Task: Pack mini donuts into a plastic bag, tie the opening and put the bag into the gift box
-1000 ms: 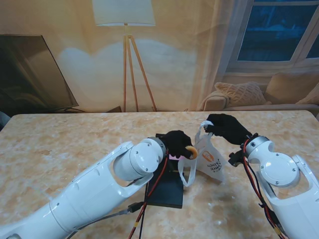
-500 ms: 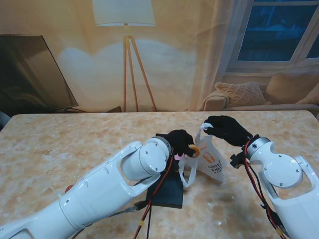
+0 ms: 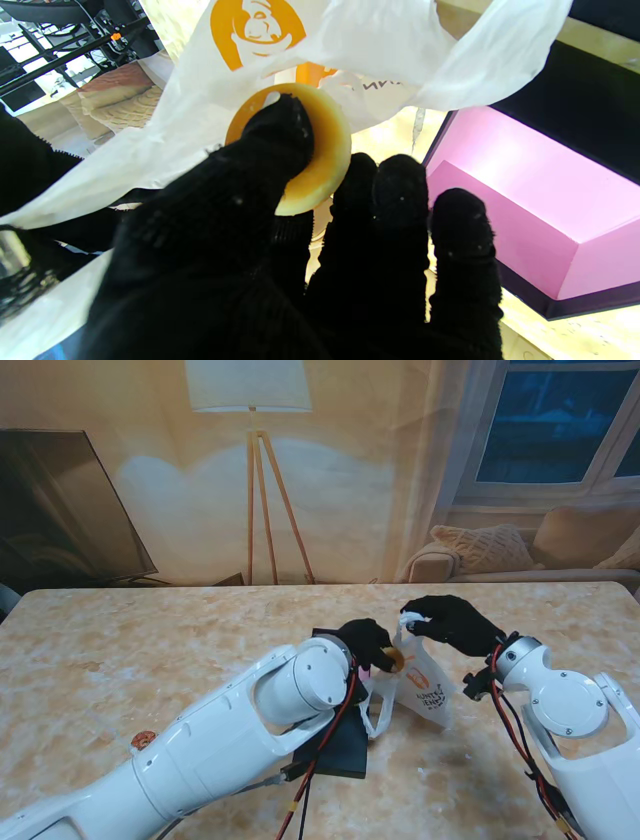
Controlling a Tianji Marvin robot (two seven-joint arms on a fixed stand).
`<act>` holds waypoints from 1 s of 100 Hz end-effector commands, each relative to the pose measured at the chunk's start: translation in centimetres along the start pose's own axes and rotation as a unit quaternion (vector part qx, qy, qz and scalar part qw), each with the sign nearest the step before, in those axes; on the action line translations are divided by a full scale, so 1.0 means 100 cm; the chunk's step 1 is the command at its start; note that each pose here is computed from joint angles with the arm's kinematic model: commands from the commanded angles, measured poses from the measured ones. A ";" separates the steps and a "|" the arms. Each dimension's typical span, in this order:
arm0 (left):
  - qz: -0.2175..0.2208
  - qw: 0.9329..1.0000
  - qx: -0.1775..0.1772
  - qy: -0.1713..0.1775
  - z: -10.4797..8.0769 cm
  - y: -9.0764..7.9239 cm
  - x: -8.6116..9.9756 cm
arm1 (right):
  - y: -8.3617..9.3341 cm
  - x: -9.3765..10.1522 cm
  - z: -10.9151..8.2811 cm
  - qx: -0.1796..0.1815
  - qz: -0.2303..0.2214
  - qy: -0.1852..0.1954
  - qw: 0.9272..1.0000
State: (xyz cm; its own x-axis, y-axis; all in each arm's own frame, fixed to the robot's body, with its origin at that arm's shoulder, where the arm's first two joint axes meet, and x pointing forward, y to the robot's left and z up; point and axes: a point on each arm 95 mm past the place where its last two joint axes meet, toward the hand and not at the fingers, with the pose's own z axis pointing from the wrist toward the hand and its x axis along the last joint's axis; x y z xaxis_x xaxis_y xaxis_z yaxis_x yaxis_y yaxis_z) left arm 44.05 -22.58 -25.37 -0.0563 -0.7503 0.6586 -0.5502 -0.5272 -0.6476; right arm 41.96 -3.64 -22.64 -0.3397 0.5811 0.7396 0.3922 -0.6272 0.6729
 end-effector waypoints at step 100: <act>-0.017 1.000 -0.002 -0.022 -0.002 0.023 0.013 | -0.008 0.007 0.003 0.009 -0.010 0.027 1.000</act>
State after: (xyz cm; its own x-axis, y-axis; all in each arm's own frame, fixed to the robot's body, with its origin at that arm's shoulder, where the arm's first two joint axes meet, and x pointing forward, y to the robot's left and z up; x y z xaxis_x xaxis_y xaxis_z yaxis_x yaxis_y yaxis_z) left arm 42.90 -24.15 -25.91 0.0084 -0.7555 0.6550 -0.5343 -0.5571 -0.6357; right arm 41.86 -2.97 -22.43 -0.3849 0.5703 0.7257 0.3817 -0.6175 0.6877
